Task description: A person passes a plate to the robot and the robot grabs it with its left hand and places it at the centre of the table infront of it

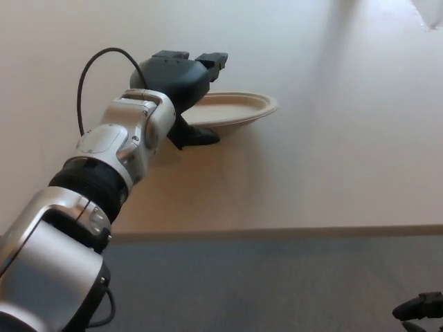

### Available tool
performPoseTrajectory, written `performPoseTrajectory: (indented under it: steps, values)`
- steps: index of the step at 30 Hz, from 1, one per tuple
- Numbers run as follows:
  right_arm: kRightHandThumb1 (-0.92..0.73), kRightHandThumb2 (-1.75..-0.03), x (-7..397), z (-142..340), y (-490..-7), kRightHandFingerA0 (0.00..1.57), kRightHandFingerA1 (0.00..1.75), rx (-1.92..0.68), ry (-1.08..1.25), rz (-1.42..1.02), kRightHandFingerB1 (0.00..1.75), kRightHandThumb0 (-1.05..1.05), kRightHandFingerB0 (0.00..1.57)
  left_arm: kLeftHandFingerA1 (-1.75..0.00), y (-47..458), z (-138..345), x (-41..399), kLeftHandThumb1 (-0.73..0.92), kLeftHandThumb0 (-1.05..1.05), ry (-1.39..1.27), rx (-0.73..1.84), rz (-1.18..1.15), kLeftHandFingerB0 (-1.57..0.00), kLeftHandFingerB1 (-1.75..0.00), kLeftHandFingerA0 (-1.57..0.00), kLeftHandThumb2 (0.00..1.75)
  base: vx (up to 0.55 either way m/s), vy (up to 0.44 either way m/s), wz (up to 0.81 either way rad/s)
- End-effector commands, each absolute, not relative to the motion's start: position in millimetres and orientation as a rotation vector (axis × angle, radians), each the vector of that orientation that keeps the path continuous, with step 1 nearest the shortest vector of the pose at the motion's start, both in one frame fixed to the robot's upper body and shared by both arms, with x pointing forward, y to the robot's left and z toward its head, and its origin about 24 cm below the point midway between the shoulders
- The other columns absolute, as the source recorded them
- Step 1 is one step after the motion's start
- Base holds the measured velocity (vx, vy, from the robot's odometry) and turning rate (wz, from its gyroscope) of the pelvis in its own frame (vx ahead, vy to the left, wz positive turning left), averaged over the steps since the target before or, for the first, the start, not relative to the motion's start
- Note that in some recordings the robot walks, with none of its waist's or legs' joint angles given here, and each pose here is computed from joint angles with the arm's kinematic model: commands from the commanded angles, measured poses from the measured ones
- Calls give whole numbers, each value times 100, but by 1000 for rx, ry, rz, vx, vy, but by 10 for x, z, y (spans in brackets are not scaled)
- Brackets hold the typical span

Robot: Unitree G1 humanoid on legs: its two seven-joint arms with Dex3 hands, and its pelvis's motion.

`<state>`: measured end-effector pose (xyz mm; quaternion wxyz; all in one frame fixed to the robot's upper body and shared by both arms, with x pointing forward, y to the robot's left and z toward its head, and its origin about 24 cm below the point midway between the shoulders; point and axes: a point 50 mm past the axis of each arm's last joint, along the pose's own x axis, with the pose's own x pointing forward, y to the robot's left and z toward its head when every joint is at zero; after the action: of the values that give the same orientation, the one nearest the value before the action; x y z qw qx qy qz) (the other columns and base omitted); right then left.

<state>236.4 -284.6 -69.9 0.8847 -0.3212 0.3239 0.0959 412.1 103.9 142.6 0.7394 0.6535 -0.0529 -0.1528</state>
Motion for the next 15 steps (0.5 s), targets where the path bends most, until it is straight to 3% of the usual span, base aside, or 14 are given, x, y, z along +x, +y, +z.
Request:
performPoseTrajectory:
  steps: [1, 2, 3, 4, 5, 6, 7, 8, 9, 10, 11, 13, 14, 15]
  values:
    - [-74, -62, 2450, -599, -2913, 73, 67, -687, 659, 189, 55, -63, 58, -46, 1197, 1691, 4143, 42, -75, 428, 813, -739, 0, -11, -20, 82, 0, 0, 0]
    - [-74, -62, 2461, -592, -2913, 73, 67, -687, 657, 188, 55, -63, 58, -46, 1205, 1708, 4141, 42, -75, 437, 793, -749, 0, -11, -20, 82, 0, 0, 0]
    - [-73, -62, 2473, -587, -2914, 76, 66, -695, 661, 190, 54, -62, 57, -20, 1262, 1709, 4112, 56, -90, 464, 745, -836, -11, -11, -5, 91, 0, 0, 0]
    - [-73, -62, 2474, -589, -2915, 76, 66, -699, 664, 191, 54, -62, 57, -20, 1284, 1704, 4098, 56, -90, 472, 732, -870, -11, -11, -5, 91, 0, 0, 0]
    - [-73, -62, 2474, -591, -2915, 75, 65, -691, 668, 188, 54, -61, 58, -37, 1304, 1707, 4089, 59, -97, 482, 751, -895, -4, -20, -15, 68, 0, 0, 0]
    - [-73, -61, 2476, -587, -2918, 73, 64, -689, 667, 188, 53, -60, 57, -60, 1307, 1711, 4086, 62, -105, 506, 770, -902, -10, -27, -67, 104, 0, 0, 0]
    - [-73, -61, 2480, -582, -2923, 73, 64, -688, 666, 188, 53, -60, 57, -60, 1309, 1717, 4083, 62, -105, 540, 793, -907, -10, -27, -67, 104, 0, 0, 0]
    - [-72, -62, 2490, -572, -2918, 72, 65, -689, 659, 196, 54, -62, 56, -37, 1310, 1715, 4078, 86, -102, 504, 708, -921, 0, -17, -23, 67, 0, 0, 0]
    - [-71, -61, 2496, -568, -2913, 73, 66, -690, 656, 199, 55, -62, 59, -41, 1316, 1715, 4078, 67, -105, 492, 635, -914, -1, -15, -15, 84, 0, 0, 0]
    - [-71, -61, 2498, -569, -2911, 73, 66, -690, 656, 199, 55, -62, 59, -41, 1320, 1713, 4080, 67, -105, 498, 588, -900, -1, -15, -15, 84, 0, 0, 0]
    - [-72, -61, 2501, -569, -2909, 75, 65, -695, 658, 198, 55, -63, 64, -44, 1326, 1711, 4080, 71, -96, 501, 556, -892, -9, -15, -8, 116, 0, 0, 0]
    - [-72, -61, 2524, -554, -2908, 74, 65, -702, 654, 193, 54, -62, 62, -45, 1330, 1735, 4087, 74, -92, 493, 520, -878, 0, -16, -9, 120, 0, 0, 0]
    - [-72, -61, 2528, -545, -2910, 74, 66, -704, 645, 194, 55, -63, 61, -41, 1328, 1752, 4094, 87, -103, 498, 486, -855, -18, -10, -3, 126, 0, 0, 0]
    - [-72, -61, 2527, -543, -2910, 74, 66, -705, 642, 196, 55, -63, 61, -41, 1328, 1754, 4096, 87, -103, 502, 471, -847, -18, -10, -3, 126, 0, 0, 0]
